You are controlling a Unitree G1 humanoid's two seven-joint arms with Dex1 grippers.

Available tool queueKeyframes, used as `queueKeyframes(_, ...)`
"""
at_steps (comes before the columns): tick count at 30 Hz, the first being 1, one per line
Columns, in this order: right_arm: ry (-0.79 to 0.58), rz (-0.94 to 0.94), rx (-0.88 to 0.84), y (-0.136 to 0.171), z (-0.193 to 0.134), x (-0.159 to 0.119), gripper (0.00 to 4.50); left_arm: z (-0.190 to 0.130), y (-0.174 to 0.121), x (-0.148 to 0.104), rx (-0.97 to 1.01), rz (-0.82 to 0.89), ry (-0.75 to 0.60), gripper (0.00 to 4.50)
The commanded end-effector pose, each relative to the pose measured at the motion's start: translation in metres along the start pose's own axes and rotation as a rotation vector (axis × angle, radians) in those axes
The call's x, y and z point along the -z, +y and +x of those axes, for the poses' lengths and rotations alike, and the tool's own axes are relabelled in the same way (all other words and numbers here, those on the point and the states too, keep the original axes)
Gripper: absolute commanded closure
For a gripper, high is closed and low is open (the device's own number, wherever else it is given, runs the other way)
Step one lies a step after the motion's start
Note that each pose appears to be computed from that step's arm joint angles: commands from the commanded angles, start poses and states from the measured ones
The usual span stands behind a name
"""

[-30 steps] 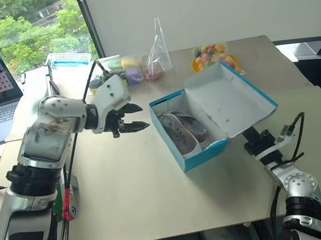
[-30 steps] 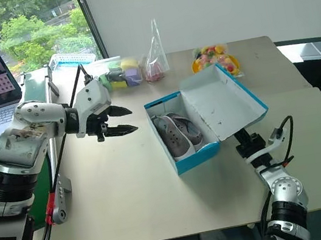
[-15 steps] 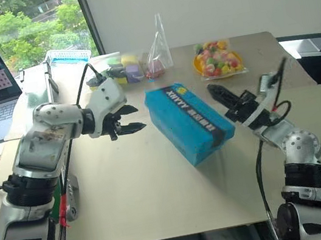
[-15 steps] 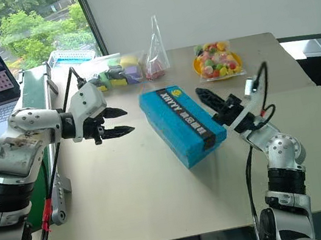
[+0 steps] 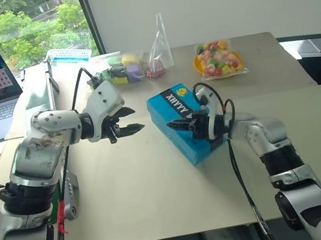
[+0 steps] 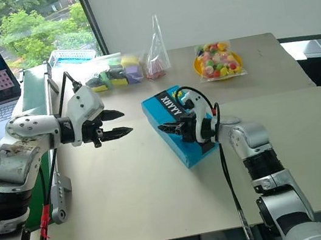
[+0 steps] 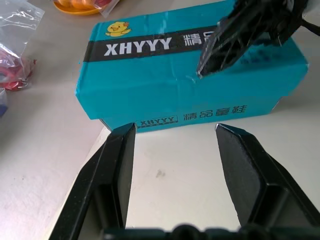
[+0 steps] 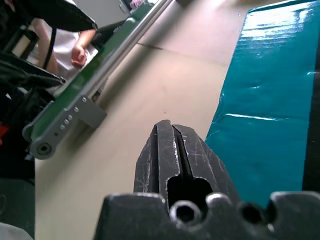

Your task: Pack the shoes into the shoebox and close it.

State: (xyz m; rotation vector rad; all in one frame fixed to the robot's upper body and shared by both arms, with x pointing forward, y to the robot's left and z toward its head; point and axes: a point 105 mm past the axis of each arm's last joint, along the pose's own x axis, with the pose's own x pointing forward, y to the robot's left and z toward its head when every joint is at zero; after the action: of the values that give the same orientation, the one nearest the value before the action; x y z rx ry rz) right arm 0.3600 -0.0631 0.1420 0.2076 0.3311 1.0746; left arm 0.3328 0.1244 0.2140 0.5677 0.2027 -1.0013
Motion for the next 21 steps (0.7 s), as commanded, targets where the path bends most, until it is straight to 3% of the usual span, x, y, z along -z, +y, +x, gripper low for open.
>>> queueKeyframes(1,0.144,0.011,0.044,-0.011,0.003,0.034,4.41,-0.010,0.002,-0.009,-0.040,0.021,-0.031,1.79)
queueKeyframes(7,0.157,-0.022,0.046,-0.007,0.006,0.021,4.41,-0.012,-0.001,-0.005,-0.055,0.002,-0.028,1.79)
queueKeyframes(13,-0.023,-0.039,-0.052,0.029,-0.017,-0.050,4.41,-0.012,-0.003,-0.005,-0.054,-0.038,-0.059,1.79)
queueKeyframes(17,-0.006,-0.190,-0.095,0.050,-0.052,-0.065,4.41,-0.013,0.007,0.009,-0.114,-0.094,-0.052,1.79)
queueKeyframes(21,0.033,-0.282,-0.107,0.060,-0.072,-0.066,3.36,-0.011,0.006,0.020,-0.123,-0.113,-0.035,1.79)
